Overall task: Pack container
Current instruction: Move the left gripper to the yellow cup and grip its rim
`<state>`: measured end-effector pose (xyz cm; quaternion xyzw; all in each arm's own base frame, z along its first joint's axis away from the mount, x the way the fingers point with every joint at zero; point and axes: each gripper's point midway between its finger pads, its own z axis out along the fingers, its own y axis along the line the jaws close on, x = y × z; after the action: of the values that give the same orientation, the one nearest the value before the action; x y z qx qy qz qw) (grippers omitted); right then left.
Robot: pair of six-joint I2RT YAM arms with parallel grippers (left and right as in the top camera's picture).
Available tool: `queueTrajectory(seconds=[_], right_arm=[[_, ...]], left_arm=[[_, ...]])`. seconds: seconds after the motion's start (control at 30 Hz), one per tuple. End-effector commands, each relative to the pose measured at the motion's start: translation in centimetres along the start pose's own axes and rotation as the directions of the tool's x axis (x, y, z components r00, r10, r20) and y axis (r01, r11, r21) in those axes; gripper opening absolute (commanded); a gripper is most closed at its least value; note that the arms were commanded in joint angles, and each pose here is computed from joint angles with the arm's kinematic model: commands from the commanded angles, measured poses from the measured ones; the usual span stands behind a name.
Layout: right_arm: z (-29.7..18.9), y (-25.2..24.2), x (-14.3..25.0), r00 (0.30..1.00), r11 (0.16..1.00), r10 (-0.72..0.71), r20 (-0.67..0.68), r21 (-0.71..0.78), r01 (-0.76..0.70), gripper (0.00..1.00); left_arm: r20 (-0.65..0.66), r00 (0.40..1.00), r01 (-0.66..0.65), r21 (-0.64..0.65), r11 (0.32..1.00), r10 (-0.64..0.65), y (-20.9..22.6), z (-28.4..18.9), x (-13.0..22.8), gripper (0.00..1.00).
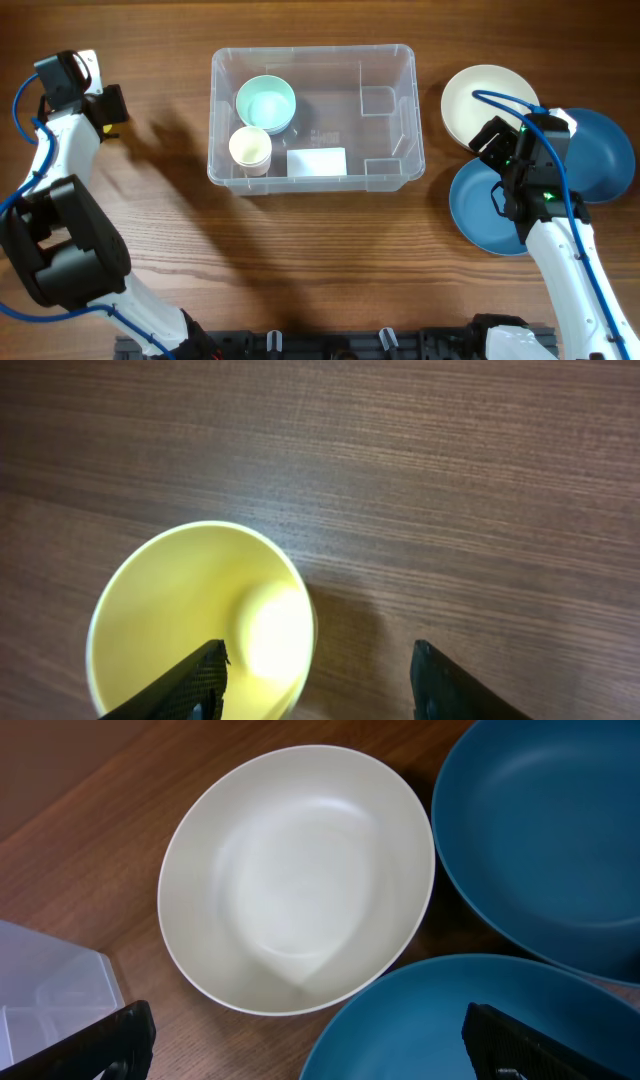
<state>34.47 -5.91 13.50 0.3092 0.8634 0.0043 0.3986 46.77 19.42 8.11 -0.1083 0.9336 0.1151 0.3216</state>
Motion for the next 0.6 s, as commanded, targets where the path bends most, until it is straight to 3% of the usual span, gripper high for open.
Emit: queueTrajectory(seconds=[0.0,0.07,0.33,0.47,0.57], right_arm=[[-0.13,0.2,-0.67,1.0,1.0,-0.001,0.015,-0.003,0.001,1.0],[-0.13,0.19,-0.67,1.0,1.0,-0.001,0.014,-0.003,0.001,1.0],[-0.13,0.2,-0.67,1.0,1.0,0.0,0.015,-0.003,0.0,1.0],[-0.13,0.2,-0.67,1.0,1.0,-0.001,0.015,-0.003,0.001,1.0],[-0.13,0.2,-0.67,1.0,1.0,-0.001,0.015,-0.003,0.001,1.0]], left_arm=[[-0.012,0.999,-0.03,0.014,0.999,0.03,-0.25,1.24,0.36,0.59],[-0.021,0.999,-0.03,0.015,0.999,0.03,-0.29,1.53,0.67,0.58],[-0.041,0.999,-0.031,0.019,0.999,0.031,-0.36,1.55,1.18,0.38],[-0.041,0.999,-0.031,0.019,0.999,0.031,-0.35,1.55,1.19,0.21],[-0.041,0.999,-0.031,0.019,0.999,0.031,-0.35,1.55,1.19,0.14]])
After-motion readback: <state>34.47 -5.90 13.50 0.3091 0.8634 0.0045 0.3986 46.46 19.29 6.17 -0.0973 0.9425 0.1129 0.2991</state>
